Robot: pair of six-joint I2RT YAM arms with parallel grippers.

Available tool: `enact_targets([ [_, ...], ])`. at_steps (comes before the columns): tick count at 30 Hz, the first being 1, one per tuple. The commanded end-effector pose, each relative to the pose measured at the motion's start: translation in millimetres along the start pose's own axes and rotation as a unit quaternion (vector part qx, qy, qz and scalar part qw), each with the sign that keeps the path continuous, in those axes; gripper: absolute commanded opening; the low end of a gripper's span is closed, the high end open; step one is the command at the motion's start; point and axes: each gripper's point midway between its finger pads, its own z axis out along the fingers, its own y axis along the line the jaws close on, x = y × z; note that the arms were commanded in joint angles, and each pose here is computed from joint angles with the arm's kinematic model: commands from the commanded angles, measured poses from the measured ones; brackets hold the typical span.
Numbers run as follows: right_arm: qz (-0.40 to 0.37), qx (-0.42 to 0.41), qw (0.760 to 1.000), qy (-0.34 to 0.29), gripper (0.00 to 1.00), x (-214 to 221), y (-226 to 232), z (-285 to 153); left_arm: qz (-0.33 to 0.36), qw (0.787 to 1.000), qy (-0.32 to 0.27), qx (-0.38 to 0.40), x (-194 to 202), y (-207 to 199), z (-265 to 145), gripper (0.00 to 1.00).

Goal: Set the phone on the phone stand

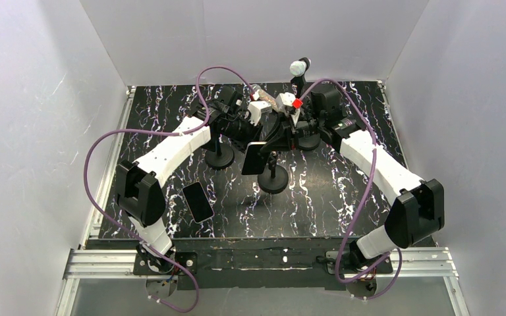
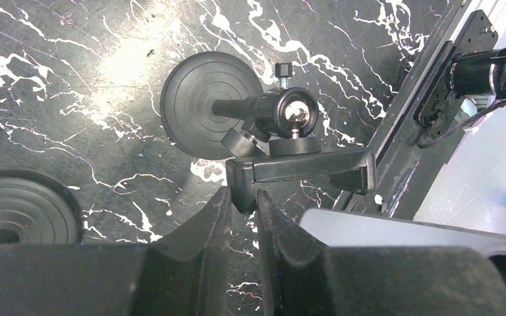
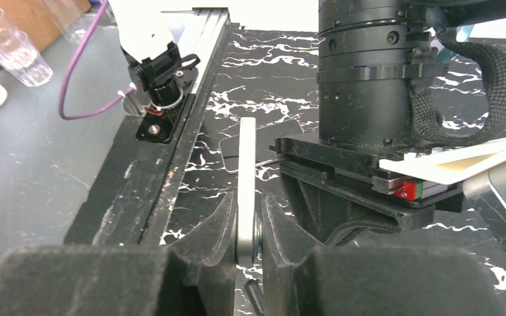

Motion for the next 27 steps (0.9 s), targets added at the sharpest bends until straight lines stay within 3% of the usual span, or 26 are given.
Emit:
enact_targets([
  [1, -0.08, 0.008, 0.997, 0.003, 0.01, -9, -3, -2, 0.011, 1.0, -0.005, 0.024, 0, -19, -16, 0.0],
  [9, -0.091, 0.049, 0.994, 0.028, 0.01, 3, -17, -6, 0.012, 1.0, -0.003, 0.017, 1, -16, -17, 0.0],
  [18, -0.041, 0.149, 0.986, 0.066, 0.01, 12, -30, -23, 0.011, 1.0, -0.015, -0.022, -5, -5, -21, 0.0],
  [27, 0.01, 0.213, 0.975, 0.063, 0.01, 0, -36, -33, -0.006, 0.997, -0.022, -0.071, -13, 11, -22, 0.0],
])
